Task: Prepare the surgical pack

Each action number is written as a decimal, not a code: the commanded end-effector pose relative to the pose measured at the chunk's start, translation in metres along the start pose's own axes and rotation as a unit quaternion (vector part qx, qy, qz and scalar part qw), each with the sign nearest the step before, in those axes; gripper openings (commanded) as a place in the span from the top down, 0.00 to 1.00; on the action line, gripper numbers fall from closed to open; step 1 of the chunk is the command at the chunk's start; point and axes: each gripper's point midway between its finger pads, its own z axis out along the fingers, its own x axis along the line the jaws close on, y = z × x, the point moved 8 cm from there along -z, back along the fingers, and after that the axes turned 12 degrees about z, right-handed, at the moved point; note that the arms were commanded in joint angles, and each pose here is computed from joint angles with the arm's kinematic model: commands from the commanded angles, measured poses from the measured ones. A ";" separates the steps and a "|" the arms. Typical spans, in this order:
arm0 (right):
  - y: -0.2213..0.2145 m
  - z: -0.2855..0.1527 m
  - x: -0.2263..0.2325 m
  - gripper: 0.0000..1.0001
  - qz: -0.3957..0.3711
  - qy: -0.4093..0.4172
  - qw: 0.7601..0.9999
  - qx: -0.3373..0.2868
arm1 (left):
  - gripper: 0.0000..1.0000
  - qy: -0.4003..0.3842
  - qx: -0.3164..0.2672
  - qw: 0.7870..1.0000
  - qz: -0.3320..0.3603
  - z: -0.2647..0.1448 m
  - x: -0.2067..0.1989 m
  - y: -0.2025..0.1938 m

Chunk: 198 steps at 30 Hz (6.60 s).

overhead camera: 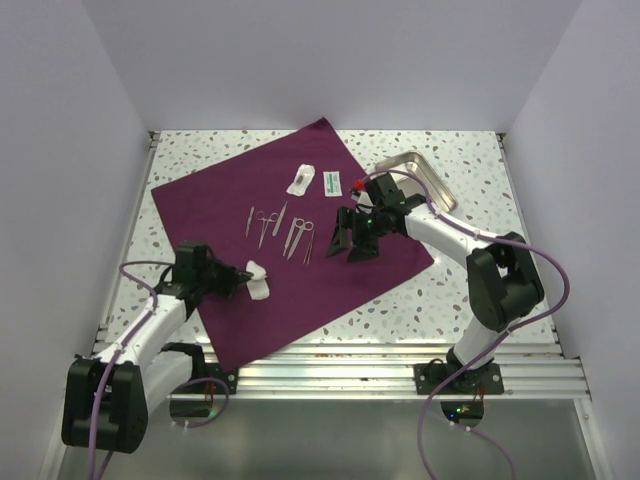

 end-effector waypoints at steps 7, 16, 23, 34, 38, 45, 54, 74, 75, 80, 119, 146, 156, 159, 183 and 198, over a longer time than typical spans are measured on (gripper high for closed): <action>0.001 0.002 0.004 0.29 -0.013 0.011 1.000 0.002 | 1.00 0.011 0.011 1.000 -0.018 -0.001 0.020 -0.015; 0.000 0.001 0.004 0.29 -0.014 0.011 1.000 0.002 | 1.00 0.017 0.011 0.999 -0.025 0.007 0.027 -0.016; -0.001 0.002 0.002 0.29 -0.012 0.010 1.000 0.003 | 1.00 0.018 0.016 0.999 -0.025 0.012 0.028 -0.016; -0.001 0.001 0.002 0.29 -0.013 0.010 1.000 0.003 | 0.62 0.020 0.014 1.000 -0.010 -0.002 0.024 -0.017; -0.001 0.002 0.003 0.29 -0.014 0.011 1.000 0.004 | 0.53 0.036 0.032 0.999 -0.003 -0.011 0.025 -0.022; -0.002 0.001 0.002 0.29 -0.013 0.010 1.000 0.004 | 0.41 0.060 0.021 0.996 0.054 -0.015 0.019 -0.014; -0.003 -0.001 0.000 0.29 -0.017 0.004 1.000 0.001 | 0.43 0.065 0.043 0.982 0.172 0.006 -0.003 0.006; 0.001 0.004 0.002 0.29 -0.011 0.006 1.000 0.005 | 0.59 0.118 0.086 0.977 0.156 0.007 0.014 -0.013; 0.001 0.005 0.002 0.29 -0.010 0.005 1.000 0.005 | 0.58 0.122 0.088 0.976 0.155 0.007 0.014 -0.013; 0.000 0.004 0.001 0.29 -0.011 0.004 1.000 0.005 | 0.56 0.125 0.085 0.976 0.155 0.012 0.013 -0.012; 0.004 0.008 0.001 0.29 -0.012 0.000 1.000 0.008 | 0.80 0.139 0.096 0.967 0.190 0.026 -0.005 -0.005; -0.019 0.006 0.032 0.15 -0.021 0.131 0.985 0.108 | 1.00 -0.056 0.052 0.952 0.296 -0.032 -0.053 -0.007; -0.044 0.010 0.096 0.05 0.012 0.287 0.951 0.111 | 1.00 -0.233 0.014 0.914 0.332 -0.074 -0.100 -0.011; -0.047 0.007 0.106 0.06 0.041 0.329 0.937 0.110 | 1.00 -0.255 0.001 0.904 0.343 -0.086 -0.107 -0.011; -0.042 0.009 0.139 0.30 0.123 0.402 0.903 0.087 | 1.00 -0.298 0.019 0.903 0.309 -0.106 -0.103 -0.024; -0.031 0.026 0.143 1.00 0.089 0.387 0.915 0.067 | 1.00 -0.292 0.034 0.906 0.306 -0.104 -0.088 -0.030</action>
